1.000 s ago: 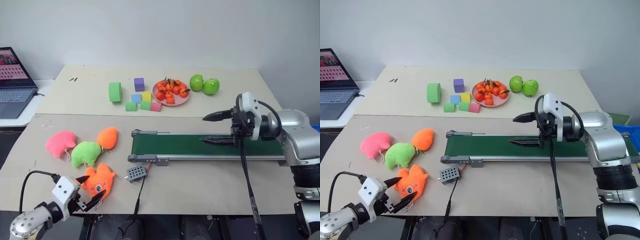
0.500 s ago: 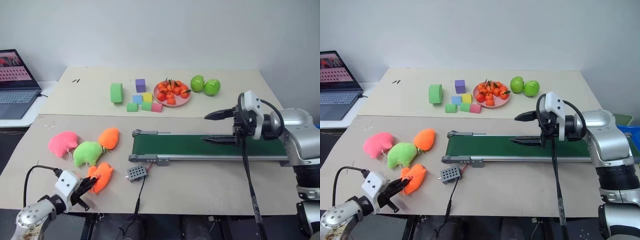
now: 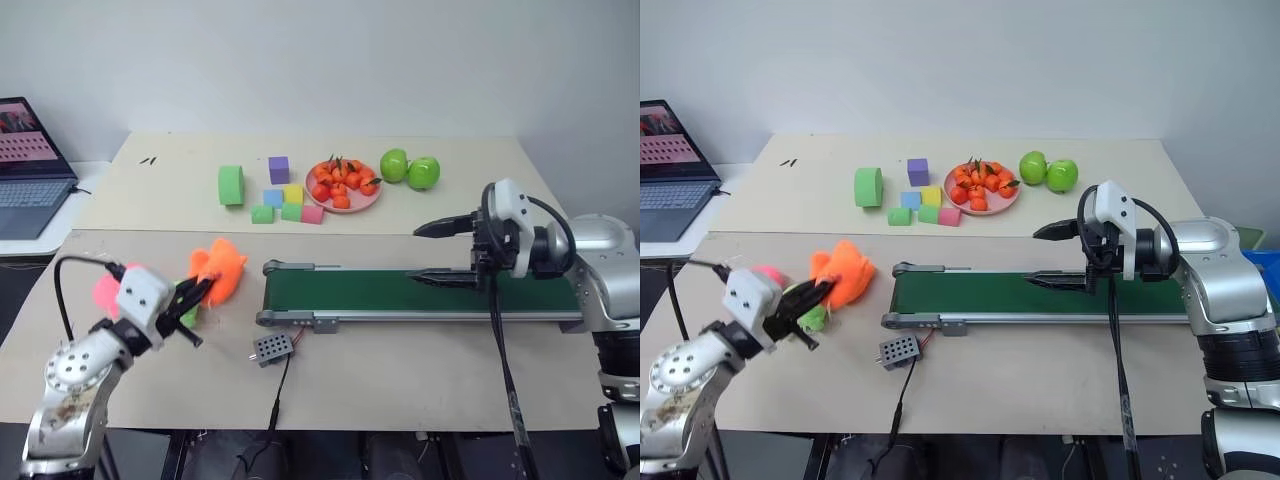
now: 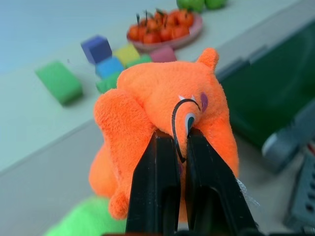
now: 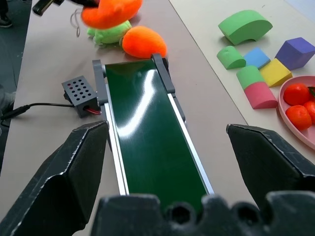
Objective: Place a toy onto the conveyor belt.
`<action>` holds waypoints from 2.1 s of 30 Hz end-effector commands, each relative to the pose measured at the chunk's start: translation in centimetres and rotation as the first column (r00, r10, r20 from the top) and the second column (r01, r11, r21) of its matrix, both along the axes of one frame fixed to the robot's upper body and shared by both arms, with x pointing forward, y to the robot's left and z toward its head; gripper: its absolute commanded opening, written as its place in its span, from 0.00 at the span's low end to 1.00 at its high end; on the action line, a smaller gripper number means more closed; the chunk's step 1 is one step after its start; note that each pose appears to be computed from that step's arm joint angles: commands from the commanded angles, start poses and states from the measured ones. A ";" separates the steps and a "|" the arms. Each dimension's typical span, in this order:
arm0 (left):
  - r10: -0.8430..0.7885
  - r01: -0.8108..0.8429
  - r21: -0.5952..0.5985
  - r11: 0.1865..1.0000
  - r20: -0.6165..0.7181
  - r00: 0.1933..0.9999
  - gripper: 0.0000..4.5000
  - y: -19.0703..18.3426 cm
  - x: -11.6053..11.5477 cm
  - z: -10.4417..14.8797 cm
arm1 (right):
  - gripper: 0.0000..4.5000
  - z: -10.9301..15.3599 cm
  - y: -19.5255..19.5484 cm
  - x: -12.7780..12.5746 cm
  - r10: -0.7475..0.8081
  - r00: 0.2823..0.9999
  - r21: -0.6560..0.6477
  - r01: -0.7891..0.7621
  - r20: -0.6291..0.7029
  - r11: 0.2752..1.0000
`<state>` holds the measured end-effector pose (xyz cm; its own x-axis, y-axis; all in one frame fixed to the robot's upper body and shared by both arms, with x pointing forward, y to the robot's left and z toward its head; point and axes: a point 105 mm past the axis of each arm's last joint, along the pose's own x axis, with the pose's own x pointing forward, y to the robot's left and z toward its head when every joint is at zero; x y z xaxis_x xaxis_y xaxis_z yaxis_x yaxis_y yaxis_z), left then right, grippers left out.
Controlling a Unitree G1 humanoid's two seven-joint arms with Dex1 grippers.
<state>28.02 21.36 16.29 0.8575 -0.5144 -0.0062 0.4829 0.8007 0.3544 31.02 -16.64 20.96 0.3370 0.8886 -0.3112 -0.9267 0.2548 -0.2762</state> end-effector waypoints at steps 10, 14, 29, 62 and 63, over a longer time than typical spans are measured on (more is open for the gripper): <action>-0.246 0.247 0.011 0.969 -0.051 0.968 0.01 -7.3 2.3 2.4 | 1.00 1.1 -0.1 -0.7 -0.025 0.998 0.030 0.023 0.056 0.999; -0.288 0.294 0.016 0.956 -0.154 0.945 0.01 -7.8 2.4 0.6 | 1.00 1.2 -0.3 -1.1 -0.040 0.998 0.034 0.039 0.054 0.999; -0.350 0.373 0.072 0.925 -0.218 0.911 0.08 -9.0 4.4 -0.2 | 1.00 1.3 -0.8 -1.7 -0.086 0.994 0.042 0.083 0.067 0.996; -0.453 0.440 -0.115 0.891 -0.153 0.878 0.98 -7.6 4.5 8.2 | 1.00 2.9 -2.3 -1.4 -0.102 0.991 0.008 0.102 0.088 0.995; -0.467 0.455 -0.107 0.884 -0.151 0.871 0.98 -7.8 4.2 8.5 | 1.00 3.0 -2.4 -1.3 -0.104 0.990 0.007 0.104 0.090 0.995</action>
